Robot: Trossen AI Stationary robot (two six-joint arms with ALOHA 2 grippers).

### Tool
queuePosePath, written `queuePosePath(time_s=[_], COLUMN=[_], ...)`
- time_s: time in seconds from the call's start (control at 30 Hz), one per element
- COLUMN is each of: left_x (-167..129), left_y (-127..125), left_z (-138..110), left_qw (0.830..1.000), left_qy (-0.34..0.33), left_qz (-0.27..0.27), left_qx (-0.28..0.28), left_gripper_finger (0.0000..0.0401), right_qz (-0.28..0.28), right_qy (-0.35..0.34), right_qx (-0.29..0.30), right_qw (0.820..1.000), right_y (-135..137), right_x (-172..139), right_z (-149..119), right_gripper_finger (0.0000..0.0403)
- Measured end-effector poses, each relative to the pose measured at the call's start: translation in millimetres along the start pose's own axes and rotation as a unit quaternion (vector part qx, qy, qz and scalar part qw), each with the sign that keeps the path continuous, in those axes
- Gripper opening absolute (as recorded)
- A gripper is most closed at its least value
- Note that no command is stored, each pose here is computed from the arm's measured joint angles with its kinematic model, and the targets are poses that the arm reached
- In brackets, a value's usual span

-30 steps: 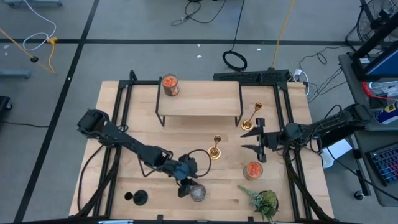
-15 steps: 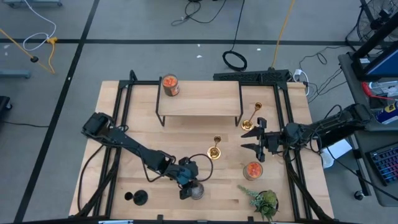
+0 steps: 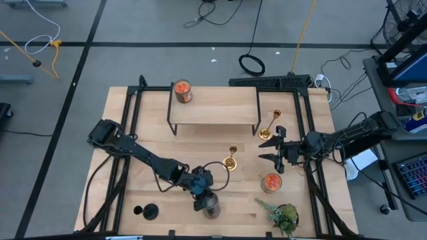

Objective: Pick & Place candle stick holders
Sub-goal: Put the brown candle on the shelf

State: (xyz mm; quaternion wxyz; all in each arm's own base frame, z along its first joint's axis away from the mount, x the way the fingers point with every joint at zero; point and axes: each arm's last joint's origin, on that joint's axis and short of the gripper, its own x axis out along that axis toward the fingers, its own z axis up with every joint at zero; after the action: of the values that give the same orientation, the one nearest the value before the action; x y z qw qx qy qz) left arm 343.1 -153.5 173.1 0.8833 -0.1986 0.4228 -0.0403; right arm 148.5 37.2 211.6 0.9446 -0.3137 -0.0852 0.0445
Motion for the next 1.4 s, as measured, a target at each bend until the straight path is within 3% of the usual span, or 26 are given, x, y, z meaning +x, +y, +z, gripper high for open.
queuePosePath(time_s=[0.17,0.3,0.47,0.63,1.0,1.27,1.4], left_x=[-12.3,-42.4,-85.3,-133.7,-199.9,-232.2,-240.5], left_y=[5.2,-1.5,2.6,15.6,94.9,174.2,199.2], left_z=[11.5,36.0,66.9,110.9,179.0,198.1,203.0], left_qw=[1.000,0.998,0.987,0.974,0.949,0.920,0.918], left_qy=[-0.007,-0.019,0.003,-0.005,-0.062,-0.095,-0.114], left_qz=[0.018,0.051,0.158,0.223,0.308,0.380,0.377], left_qx=[0.003,0.026,0.033,0.033,0.021,-0.024,-0.047], left_gripper_finger=[0.0007,0.0006,0.0006,0.0006,0.0008,0.0010,0.0005], right_qz=[0.000,0.002,0.000,-0.001,-0.001,-0.001,-0.002], right_qy=[0.000,0.003,-0.002,-0.004,-0.004,-0.004,-0.004], right_qx=[0.002,0.027,0.031,0.060,0.095,0.120,0.120], right_qw=[1.000,1.000,1.000,0.998,0.995,0.993,0.993], right_y=[0.1,0.4,-0.2,-0.4,-0.4,-0.4,-0.5], right_x=[0.0,0.0,0.0,0.0,0.0,0.0,0.0], right_z=[-0.1,-0.5,0.4,0.7,0.6,0.6,0.7], right_gripper_finger=[0.0178,0.0178,0.0178,0.0178,0.0178,0.0178,0.0178])
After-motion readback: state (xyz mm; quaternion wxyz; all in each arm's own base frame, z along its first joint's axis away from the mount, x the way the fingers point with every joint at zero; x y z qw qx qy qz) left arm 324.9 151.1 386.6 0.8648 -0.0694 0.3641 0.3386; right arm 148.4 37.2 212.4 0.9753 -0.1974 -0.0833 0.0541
